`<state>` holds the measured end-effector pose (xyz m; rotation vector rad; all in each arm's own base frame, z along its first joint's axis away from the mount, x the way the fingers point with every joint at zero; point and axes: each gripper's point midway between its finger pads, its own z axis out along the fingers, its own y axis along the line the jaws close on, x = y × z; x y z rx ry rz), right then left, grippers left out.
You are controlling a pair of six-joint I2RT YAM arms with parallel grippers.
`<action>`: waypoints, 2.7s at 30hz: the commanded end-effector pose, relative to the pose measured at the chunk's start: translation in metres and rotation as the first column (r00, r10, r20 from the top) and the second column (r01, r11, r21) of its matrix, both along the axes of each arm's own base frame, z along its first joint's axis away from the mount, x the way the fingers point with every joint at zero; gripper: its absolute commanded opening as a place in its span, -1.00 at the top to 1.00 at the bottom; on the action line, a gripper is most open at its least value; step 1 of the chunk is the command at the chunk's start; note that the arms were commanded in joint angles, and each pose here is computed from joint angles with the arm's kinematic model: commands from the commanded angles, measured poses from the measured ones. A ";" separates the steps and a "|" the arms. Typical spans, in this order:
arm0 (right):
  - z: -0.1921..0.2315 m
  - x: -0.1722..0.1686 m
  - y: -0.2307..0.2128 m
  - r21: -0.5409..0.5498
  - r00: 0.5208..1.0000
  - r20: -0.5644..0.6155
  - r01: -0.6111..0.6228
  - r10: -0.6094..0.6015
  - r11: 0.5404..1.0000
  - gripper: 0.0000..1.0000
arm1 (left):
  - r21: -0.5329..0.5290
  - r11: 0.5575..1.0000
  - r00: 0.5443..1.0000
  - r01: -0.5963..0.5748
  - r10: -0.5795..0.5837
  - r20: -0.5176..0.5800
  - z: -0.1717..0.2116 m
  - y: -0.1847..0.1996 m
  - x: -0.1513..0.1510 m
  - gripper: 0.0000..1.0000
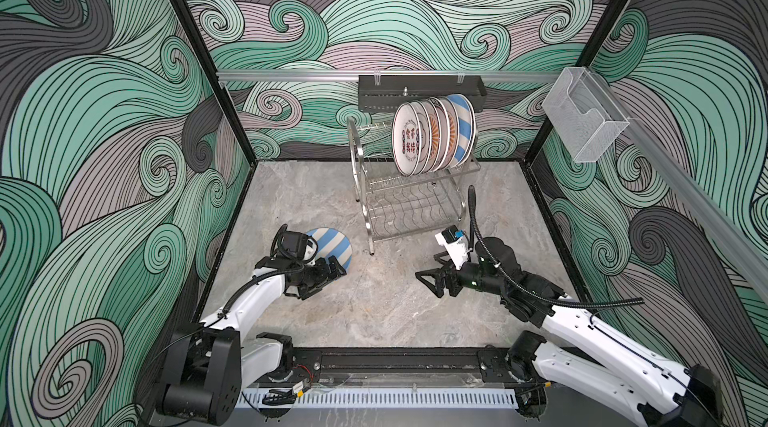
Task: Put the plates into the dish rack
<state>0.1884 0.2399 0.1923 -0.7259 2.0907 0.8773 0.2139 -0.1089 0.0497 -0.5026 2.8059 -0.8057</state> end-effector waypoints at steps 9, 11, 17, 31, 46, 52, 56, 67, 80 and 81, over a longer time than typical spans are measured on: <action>0.014 -0.001 0.010 0.040 0.999 -0.004 -0.041 0.041 0.998 -0.85 | 0.261 0.960 0.933 -0.099 -0.002 0.361 0.092 0.030 0.130 -0.97; 0.015 -0.001 0.011 0.045 0.999 -0.011 -0.045 0.045 0.998 -0.86 | 0.347 0.927 0.927 -0.141 0.001 0.375 0.096 0.045 0.159 -0.97; 0.012 -0.005 0.009 0.039 0.999 -0.029 -0.044 0.045 0.998 -0.85 | 0.426 0.898 0.943 -0.111 -0.040 0.331 0.093 0.056 0.237 -0.97; -0.001 -0.010 0.020 0.032 0.990 -0.082 -0.111 0.113 0.993 -0.88 | 0.342 0.940 0.984 -0.012 -0.050 0.172 0.015 0.054 0.269 -0.97; -0.006 -0.012 0.025 0.038 0.983 -0.129 -0.125 0.129 0.991 -0.89 | 0.309 0.949 0.993 0.056 -0.084 0.080 -0.023 0.051 0.253 -0.97; -0.008 -0.011 0.027 0.043 0.981 -0.141 -0.126 0.131 0.991 -0.89 | 0.254 0.966 0.996 0.048 -0.066 0.064 -0.034 0.051 0.236 -0.97; -0.006 -0.012 0.025 0.025 0.983 -0.121 -0.135 0.137 0.991 -0.89 | 0.224 0.973 0.997 0.051 -0.063 0.047 -0.038 0.051 0.224 -0.97; -0.019 -0.009 0.035 0.033 0.969 -0.206 -0.137 0.141 0.990 -0.89 | 0.112 0.994 1.000 0.014 -0.013 -0.013 -0.045 0.037 0.163 -0.97; -0.053 -0.016 0.063 0.172 0.899 -0.402 -0.113 0.174 0.979 -0.87 | 0.162 0.970 0.981 -0.182 0.167 0.102 -0.013 0.058 0.097 -0.97; -0.059 -0.019 0.066 0.162 0.891 -0.421 -0.113 0.172 0.980 -0.87 | 0.198 0.961 0.979 -0.195 0.178 0.102 -0.013 0.065 0.092 -0.97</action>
